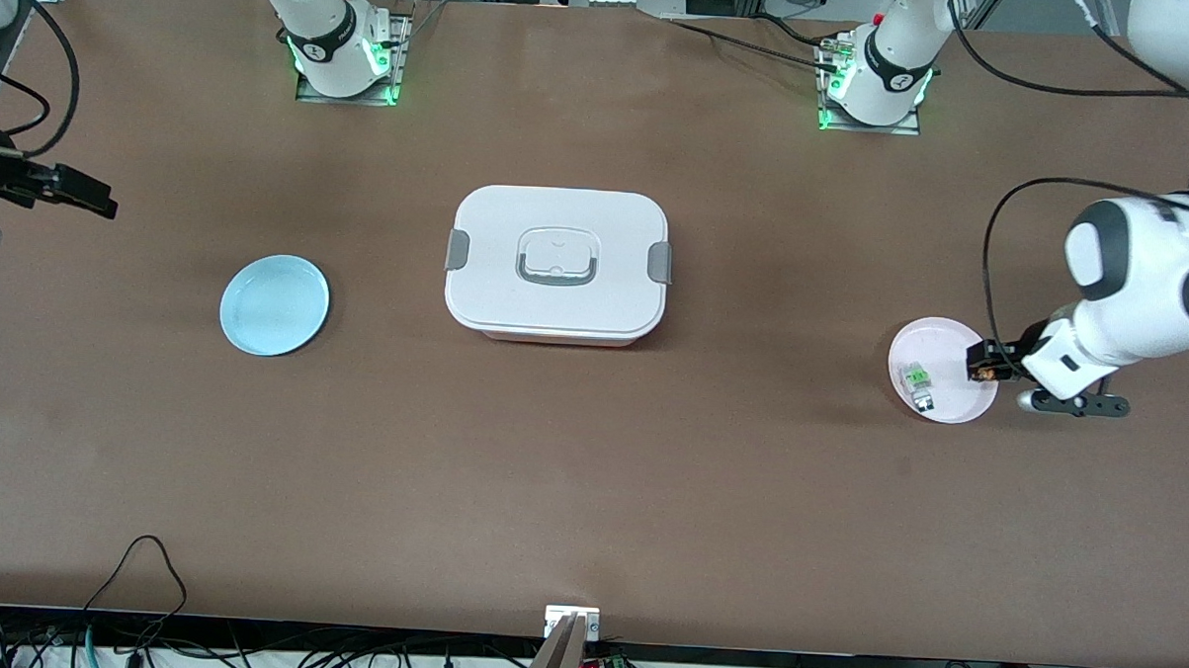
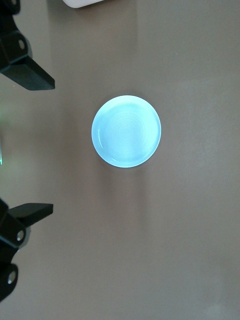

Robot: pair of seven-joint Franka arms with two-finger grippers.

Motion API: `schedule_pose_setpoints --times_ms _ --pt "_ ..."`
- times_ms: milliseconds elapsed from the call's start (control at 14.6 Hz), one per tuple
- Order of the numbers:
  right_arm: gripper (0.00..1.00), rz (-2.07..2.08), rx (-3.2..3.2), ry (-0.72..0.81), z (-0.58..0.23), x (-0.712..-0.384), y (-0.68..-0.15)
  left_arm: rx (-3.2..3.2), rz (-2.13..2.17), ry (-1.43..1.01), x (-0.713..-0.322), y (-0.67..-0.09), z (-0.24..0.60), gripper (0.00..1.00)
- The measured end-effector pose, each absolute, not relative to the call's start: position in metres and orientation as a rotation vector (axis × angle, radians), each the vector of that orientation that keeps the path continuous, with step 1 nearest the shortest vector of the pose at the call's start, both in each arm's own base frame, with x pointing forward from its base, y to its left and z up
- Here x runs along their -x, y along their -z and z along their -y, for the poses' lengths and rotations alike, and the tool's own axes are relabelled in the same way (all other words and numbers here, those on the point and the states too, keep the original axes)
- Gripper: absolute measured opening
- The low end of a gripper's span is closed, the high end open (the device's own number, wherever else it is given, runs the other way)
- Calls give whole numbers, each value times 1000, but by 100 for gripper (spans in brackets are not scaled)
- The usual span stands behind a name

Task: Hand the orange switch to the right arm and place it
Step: 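Grasp and lift the orange switch with the left gripper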

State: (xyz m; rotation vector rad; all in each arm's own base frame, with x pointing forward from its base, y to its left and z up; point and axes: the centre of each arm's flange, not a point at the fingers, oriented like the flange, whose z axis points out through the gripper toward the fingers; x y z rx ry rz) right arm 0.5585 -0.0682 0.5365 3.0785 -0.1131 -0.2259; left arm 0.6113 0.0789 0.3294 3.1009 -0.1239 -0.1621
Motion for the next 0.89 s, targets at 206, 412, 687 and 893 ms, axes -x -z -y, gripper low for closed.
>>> schedule_pose_setpoints --times_ms 206,412,687,893 --pt "100 108 -3097 250 63 -564 -525 -3039 421 212 -622 -361 -46 72" --pt "100 120 -3157 258 56 -564 -525 -2865 742 187 -623 -354 -1 72" --pt "100 138 -3237 298 47 -562 -524 -2485 987 53 -625 -320 32 72" --pt "100 171 -3363 305 35 -564 -523 -2218 1070 -140 -628 -306 56 72"
